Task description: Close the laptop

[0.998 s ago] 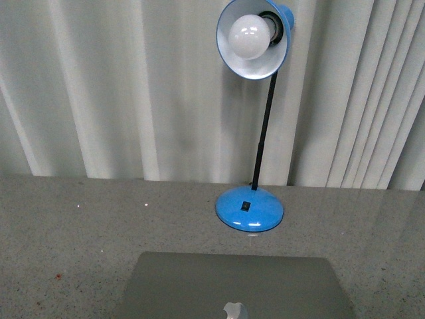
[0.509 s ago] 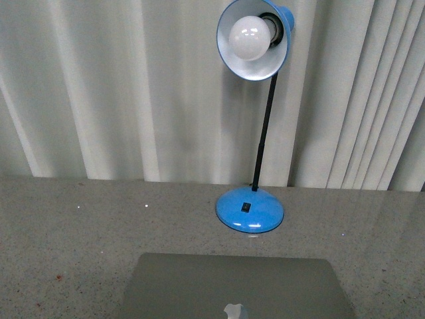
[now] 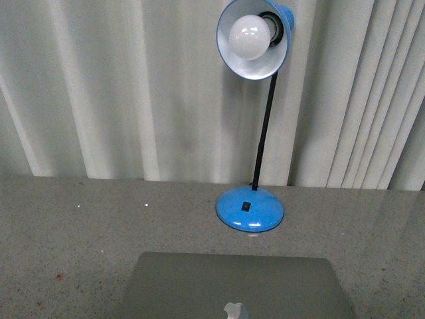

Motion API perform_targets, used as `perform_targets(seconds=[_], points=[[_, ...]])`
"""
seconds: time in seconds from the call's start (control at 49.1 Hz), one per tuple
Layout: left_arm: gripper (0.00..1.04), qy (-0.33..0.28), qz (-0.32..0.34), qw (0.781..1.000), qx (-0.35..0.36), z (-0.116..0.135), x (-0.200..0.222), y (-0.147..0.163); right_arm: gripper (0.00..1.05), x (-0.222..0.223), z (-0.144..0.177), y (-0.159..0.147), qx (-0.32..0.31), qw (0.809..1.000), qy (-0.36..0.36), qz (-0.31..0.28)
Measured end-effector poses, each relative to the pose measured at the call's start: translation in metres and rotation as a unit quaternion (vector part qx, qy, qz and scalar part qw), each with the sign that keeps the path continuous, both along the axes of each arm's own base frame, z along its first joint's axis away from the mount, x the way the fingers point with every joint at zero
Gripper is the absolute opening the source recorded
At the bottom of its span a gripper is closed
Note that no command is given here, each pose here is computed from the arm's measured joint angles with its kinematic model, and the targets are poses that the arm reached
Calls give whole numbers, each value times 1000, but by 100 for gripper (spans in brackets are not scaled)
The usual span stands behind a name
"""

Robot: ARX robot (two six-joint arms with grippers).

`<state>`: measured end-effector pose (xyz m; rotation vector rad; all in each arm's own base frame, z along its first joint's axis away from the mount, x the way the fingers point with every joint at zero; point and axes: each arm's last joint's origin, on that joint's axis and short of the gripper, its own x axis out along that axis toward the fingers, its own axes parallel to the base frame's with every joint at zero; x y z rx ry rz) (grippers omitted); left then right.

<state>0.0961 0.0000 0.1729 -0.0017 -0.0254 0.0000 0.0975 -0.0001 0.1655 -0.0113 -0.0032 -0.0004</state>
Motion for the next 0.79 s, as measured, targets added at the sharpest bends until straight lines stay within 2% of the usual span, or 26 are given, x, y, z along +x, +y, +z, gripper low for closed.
perform_targets(seconds=[0.061, 0.122, 0.794], points=[[100, 0, 0, 1000, 0, 0, 0, 0, 99, 0, 0, 0, 0, 1000, 0, 0], [97, 0, 0, 1000, 0, 0, 0, 0, 97, 0, 0, 0, 0, 1000, 0, 0], [98, 0, 0, 1000, 0, 0, 0, 0, 97, 0, 0, 0, 0, 1000, 0, 0]])
